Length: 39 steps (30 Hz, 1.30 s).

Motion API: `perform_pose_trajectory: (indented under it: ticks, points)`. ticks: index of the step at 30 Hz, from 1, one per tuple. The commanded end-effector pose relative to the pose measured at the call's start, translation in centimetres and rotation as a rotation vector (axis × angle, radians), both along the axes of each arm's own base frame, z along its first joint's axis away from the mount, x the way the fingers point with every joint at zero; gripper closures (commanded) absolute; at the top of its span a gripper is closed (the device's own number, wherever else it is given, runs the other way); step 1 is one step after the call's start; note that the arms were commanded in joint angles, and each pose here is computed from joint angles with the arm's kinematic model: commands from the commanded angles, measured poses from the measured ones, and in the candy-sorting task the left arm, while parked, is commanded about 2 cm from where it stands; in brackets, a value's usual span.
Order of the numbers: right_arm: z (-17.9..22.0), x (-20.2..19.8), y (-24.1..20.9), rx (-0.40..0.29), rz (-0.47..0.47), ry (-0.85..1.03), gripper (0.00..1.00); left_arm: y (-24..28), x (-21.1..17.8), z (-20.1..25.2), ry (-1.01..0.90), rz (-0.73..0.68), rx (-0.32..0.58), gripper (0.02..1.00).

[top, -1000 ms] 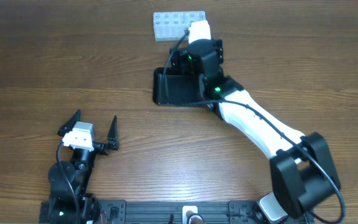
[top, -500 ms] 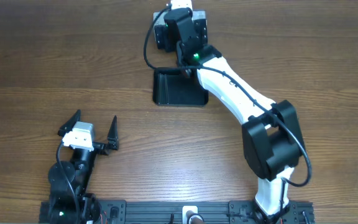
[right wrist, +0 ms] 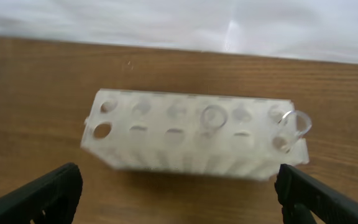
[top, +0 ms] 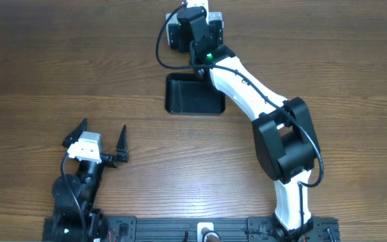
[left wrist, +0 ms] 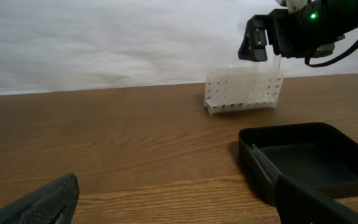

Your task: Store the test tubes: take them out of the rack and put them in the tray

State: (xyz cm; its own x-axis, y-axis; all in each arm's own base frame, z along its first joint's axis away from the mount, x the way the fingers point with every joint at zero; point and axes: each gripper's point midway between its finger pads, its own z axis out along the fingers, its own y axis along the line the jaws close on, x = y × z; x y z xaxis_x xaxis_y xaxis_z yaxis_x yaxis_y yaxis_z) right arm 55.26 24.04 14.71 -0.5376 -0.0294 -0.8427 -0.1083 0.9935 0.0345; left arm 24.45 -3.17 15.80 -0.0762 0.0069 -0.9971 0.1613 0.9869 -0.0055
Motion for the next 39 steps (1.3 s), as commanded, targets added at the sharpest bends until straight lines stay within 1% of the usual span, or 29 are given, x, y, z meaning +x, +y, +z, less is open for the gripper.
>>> perform_pose_trajectory:
  ticks: [1,13,32,39]
  points:
    - [0.8,1.2,-0.4,0.041,-0.010,-0.028,0.009,-0.1,0.0,-0.1,-0.001,-0.007,-0.012,0.020]
    - [0.7,2.2,-0.3,0.064,-0.011,-0.067,0.007,-0.1,0.0,-0.1,-0.001,-0.007,-0.012,0.018]
    - [-1.5,3.8,0.1,0.074,-0.016,-0.087,0.009,-0.1,0.0,-0.1,-0.001,-0.007,-0.012,0.018]
    - [-2.6,4.6,-0.1,0.064,-0.032,-0.083,0.007,-0.1,0.0,-0.1,-0.001,-0.007,-0.012,0.020]
